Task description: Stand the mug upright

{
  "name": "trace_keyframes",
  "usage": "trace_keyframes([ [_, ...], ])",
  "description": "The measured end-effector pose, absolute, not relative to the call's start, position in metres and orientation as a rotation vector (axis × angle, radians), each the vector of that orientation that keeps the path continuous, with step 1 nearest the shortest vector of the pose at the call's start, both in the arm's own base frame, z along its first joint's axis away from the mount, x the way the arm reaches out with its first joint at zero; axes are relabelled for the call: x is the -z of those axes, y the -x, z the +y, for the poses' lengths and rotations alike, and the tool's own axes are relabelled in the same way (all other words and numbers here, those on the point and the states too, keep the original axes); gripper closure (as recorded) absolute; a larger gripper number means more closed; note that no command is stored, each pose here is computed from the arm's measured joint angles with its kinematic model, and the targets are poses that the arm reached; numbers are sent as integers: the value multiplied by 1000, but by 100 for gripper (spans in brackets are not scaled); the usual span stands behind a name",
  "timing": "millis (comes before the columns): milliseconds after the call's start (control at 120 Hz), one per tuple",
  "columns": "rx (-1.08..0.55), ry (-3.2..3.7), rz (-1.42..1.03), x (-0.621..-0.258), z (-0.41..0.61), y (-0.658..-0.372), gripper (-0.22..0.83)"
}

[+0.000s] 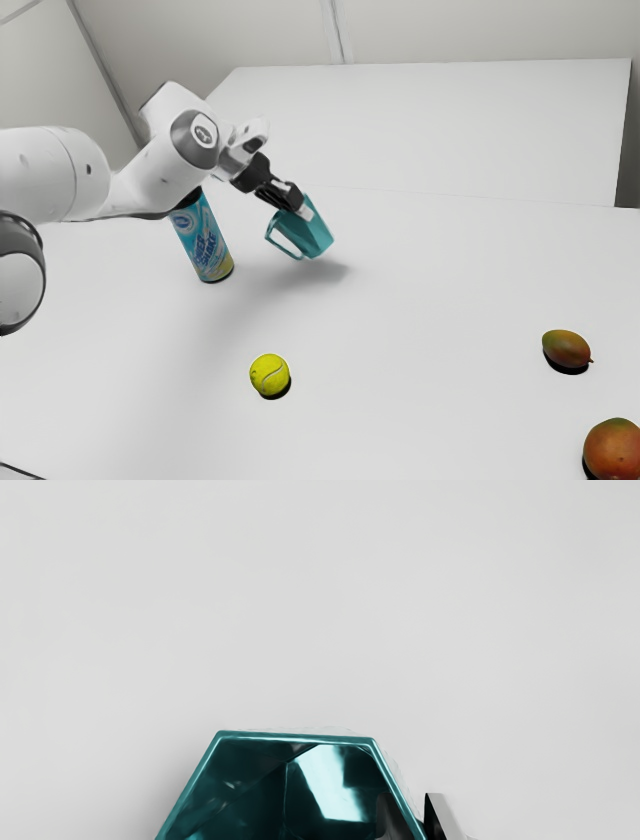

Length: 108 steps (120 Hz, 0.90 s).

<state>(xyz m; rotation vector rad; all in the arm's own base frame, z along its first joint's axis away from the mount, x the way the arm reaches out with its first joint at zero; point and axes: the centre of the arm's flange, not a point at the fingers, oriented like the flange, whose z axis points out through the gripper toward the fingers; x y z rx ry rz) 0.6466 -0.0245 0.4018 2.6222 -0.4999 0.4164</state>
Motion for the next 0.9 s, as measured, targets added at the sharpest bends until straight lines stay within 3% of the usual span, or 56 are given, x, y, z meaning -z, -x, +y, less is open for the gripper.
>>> trace_keyframes([
  [150,-245,-2810,-694,-379,-37,-650,75],
  [367,-155,-2906,-626,-359,-47,-650,74],
  [508,-144,-2929,-539,-358,-47,-649,43],
  [608,-158,-2938,-487,-365,-47,-649,27],
  [758,-199,-2943,-422,-395,-41,-646,14],
  [900,-210,-2933,-372,-464,-21,-634,8],
])
